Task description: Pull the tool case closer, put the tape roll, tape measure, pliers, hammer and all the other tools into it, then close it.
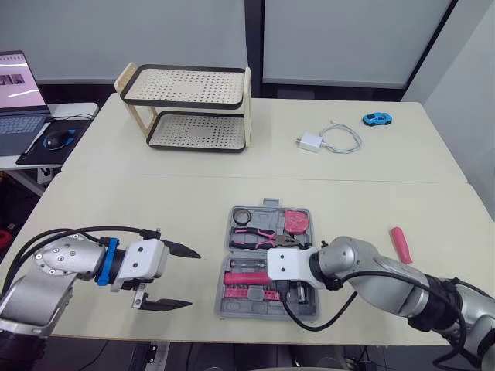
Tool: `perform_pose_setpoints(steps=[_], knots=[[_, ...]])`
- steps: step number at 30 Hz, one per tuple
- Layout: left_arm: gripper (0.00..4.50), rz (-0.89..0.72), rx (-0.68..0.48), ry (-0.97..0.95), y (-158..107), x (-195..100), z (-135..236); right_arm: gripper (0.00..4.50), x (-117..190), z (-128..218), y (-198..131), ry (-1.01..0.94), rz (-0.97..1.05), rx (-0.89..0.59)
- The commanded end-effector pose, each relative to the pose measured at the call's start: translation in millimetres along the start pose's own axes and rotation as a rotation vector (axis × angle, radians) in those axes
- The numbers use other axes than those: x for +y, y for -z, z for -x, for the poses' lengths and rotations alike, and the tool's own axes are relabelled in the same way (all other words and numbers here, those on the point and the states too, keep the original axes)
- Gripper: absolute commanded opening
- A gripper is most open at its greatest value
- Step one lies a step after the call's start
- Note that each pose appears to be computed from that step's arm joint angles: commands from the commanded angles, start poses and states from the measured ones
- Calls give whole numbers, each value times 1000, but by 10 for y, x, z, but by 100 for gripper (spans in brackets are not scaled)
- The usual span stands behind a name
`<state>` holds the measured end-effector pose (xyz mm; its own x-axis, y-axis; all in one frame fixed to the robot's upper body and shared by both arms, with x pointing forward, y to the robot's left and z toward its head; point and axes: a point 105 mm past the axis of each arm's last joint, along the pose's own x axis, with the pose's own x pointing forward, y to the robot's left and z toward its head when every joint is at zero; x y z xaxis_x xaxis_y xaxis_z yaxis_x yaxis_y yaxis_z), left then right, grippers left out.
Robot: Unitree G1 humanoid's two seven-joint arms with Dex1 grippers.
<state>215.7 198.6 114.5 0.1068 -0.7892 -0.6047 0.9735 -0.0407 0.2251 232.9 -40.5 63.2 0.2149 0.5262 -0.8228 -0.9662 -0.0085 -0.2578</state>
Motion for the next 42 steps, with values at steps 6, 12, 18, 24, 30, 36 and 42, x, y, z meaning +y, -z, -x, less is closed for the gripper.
perform_pose_setpoints(steps=[6, 12, 18, 24, 30, 36, 42], knots=[[450, -21, 0, -4, -37, 8, -12, 216, -143, 359, -302, 54, 14, -157], [450, -18, -4, -12, -33, 5, -16, 119, -47, 344, -295, 21, 46, -243], [450, -18, -6, -14, -36, 2, -18, 1, -4, 164, -135, 2, 42, -230], [450, -16, -11, -16, -41, 0, -26, 1, -28, 12, -114, -4, 20, -221], [450, -15, -13, -19, -42, 3, -29, 1, -41, -84, -10, -10, -4, -173], [450, -12, -14, -22, -38, 4, -33, 1, 21, -145, 141, -36, 5, -119], [450, 5, -20, -37, -20, 5, -28, 1, 44, -188, 205, -37, 1, -105]])
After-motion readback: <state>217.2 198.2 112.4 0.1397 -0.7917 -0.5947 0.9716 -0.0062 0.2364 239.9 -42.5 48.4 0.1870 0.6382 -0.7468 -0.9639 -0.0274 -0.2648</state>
